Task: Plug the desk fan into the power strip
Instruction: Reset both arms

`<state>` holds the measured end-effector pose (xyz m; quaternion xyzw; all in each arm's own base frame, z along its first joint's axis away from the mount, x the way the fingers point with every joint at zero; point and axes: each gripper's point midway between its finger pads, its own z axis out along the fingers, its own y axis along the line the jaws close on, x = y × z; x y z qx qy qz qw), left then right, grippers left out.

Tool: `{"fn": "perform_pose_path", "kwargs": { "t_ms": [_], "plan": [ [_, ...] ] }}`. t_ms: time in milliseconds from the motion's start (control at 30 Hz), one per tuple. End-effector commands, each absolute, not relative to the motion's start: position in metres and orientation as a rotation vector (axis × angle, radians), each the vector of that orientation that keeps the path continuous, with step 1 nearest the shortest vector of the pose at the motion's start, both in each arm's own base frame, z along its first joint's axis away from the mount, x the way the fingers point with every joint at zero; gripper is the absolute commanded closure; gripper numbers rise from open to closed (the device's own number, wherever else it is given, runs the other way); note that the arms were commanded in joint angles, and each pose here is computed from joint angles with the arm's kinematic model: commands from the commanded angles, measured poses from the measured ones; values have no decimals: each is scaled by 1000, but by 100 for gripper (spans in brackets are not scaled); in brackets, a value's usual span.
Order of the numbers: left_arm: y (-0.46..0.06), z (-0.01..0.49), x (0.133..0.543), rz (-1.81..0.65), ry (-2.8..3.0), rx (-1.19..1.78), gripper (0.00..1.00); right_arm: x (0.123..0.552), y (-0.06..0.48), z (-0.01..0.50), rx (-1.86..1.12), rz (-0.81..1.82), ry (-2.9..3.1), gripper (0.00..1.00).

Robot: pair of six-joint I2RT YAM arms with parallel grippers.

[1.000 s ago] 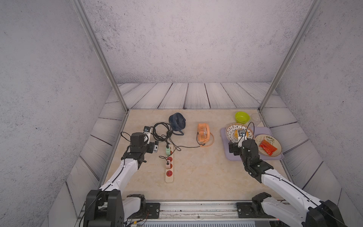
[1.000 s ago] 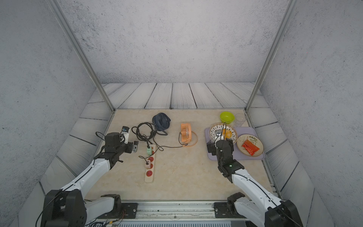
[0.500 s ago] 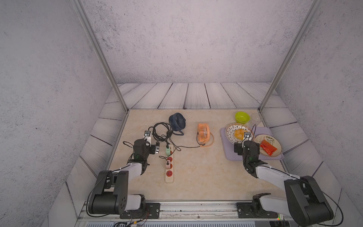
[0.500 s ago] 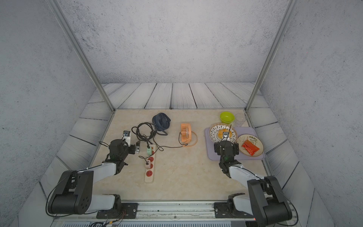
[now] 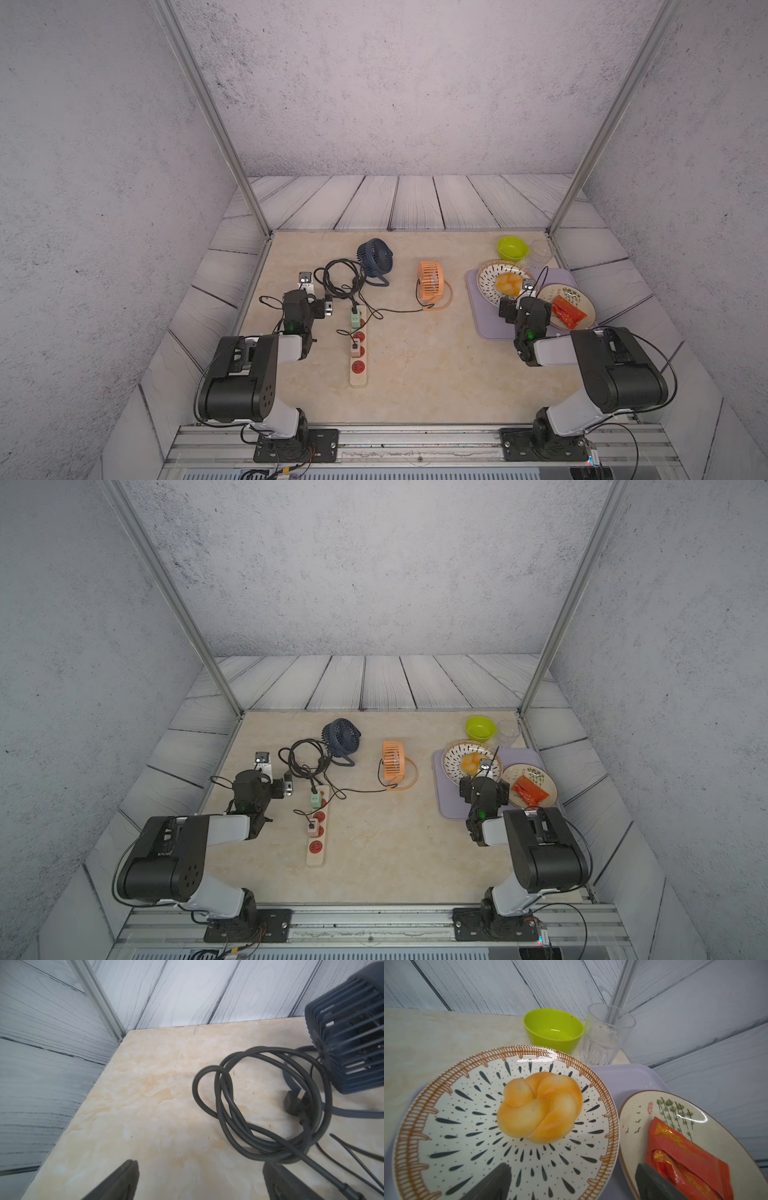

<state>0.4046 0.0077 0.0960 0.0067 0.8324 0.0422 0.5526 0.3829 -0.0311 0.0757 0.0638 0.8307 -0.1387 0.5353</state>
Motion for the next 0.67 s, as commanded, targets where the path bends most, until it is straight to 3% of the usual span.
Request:
{"fn": "perform_pose_path", "kwargs": {
  "t_ms": [0,633],
  "plan": [
    [15,96,407,100,1976,-36,0,395,-34,94,207,-266,1929,1],
    [15,96,407,102,1977,-35,0,396,-34,94,201,-263,1900,1]
  ]
}}
